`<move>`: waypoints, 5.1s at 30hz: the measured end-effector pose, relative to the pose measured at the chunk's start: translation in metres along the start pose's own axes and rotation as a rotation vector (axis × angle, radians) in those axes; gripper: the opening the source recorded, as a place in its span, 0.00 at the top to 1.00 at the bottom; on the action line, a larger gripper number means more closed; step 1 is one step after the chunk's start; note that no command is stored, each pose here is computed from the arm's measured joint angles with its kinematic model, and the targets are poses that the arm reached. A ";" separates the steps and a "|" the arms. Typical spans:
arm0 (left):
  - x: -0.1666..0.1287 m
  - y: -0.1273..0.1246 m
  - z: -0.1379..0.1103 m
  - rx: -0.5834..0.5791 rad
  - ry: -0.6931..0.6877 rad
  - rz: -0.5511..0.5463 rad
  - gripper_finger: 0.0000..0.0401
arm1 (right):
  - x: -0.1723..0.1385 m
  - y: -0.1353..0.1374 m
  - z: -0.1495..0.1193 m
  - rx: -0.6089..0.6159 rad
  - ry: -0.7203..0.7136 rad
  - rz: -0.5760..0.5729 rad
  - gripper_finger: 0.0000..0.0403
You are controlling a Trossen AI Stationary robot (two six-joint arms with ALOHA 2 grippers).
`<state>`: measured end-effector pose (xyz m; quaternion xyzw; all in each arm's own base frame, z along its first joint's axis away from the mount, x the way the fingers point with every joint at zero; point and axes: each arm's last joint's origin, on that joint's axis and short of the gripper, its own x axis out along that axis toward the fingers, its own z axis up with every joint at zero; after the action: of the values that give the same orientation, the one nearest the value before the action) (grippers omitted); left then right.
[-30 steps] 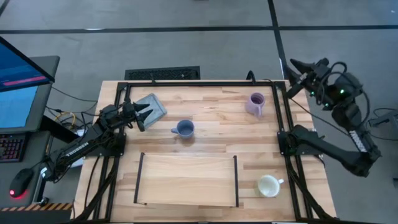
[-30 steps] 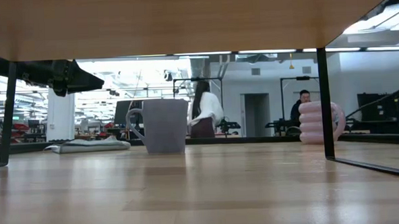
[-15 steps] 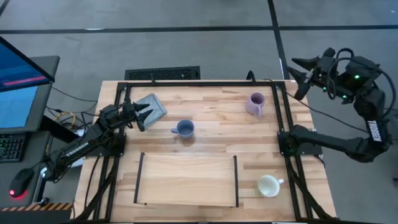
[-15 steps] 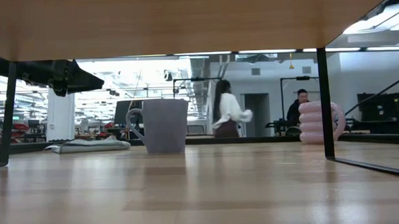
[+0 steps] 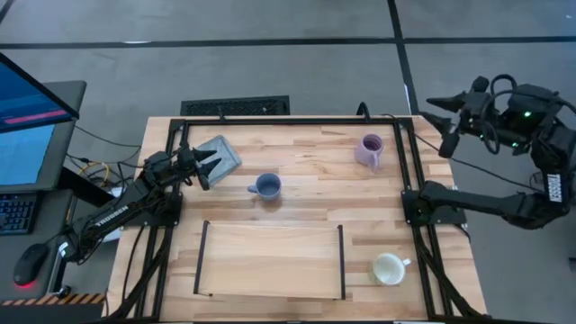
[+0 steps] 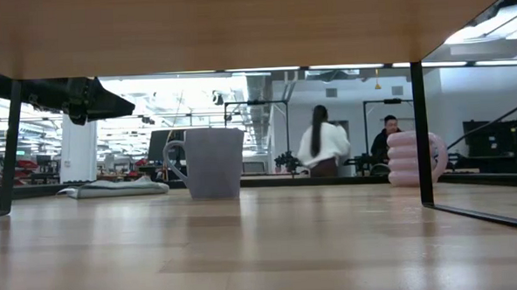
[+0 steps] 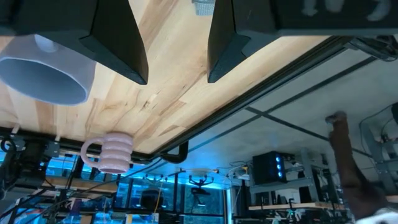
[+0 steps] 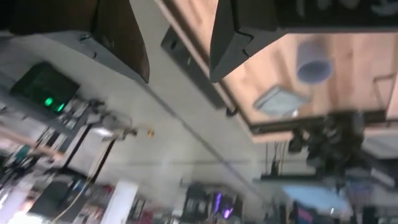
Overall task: Stack small to large cups/mugs on shelf
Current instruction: Put the green mug on the shelf
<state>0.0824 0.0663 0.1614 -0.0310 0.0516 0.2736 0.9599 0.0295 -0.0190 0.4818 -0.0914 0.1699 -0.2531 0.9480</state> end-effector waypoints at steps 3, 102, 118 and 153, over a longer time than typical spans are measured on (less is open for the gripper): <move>0.000 0.000 0.000 0.000 0.000 0.000 0.61 | 0.000 0.003 -0.008 0.017 0.075 0.038 0.52; 0.000 0.000 -0.001 -0.021 0.010 0.001 0.61 | 0.011 0.038 -0.081 0.326 0.520 0.562 0.52; 0.000 0.000 -0.001 -0.030 0.012 0.001 0.61 | 0.041 0.057 -0.099 0.287 0.560 0.712 0.52; 0.000 0.000 -0.001 -0.040 0.014 0.001 0.61 | 0.035 0.121 -0.113 0.224 0.690 0.664 0.52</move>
<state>0.0823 0.0662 0.1604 -0.0519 0.0527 0.2746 0.9587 0.0709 0.0565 0.3365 0.1591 0.4656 0.0306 0.8700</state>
